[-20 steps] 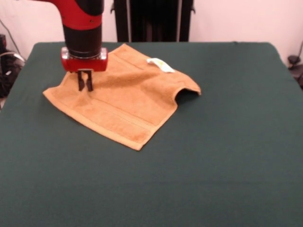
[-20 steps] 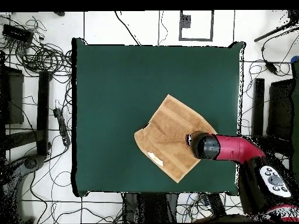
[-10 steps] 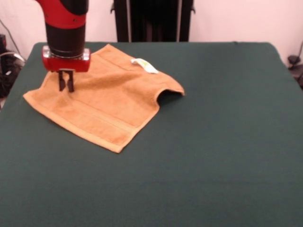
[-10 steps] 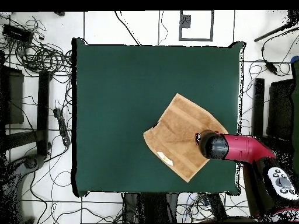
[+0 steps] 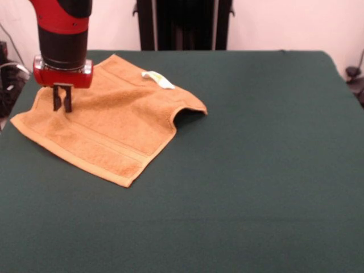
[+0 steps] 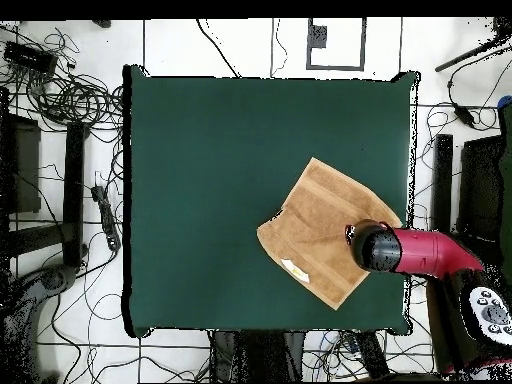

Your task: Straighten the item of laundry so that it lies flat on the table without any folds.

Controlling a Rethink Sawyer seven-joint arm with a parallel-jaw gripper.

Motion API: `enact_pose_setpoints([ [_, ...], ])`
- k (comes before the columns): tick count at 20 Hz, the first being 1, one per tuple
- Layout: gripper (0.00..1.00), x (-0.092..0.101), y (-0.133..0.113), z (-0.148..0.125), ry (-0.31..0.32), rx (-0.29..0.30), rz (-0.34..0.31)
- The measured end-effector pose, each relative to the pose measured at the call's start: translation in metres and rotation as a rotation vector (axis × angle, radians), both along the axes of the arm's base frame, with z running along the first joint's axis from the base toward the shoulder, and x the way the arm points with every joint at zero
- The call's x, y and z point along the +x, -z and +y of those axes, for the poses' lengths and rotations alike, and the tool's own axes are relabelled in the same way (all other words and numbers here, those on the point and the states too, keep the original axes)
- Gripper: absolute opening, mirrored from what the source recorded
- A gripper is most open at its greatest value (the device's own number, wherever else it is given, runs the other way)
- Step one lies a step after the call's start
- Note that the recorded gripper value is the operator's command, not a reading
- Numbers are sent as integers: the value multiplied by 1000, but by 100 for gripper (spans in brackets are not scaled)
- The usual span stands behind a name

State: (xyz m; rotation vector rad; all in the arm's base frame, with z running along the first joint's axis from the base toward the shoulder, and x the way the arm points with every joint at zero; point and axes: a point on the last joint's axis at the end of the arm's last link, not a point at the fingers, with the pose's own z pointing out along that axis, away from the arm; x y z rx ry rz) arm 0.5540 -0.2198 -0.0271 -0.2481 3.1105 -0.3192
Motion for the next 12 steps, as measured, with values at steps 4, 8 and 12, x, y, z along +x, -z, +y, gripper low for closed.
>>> enact_pose_setpoints([
  [4,0,2,-1,-5,-16,-15,-5],
  [8,100,1,0,-8,-22,-21,-4],
  [12,100,-3,-1,-18,-11,-25,-5],
])
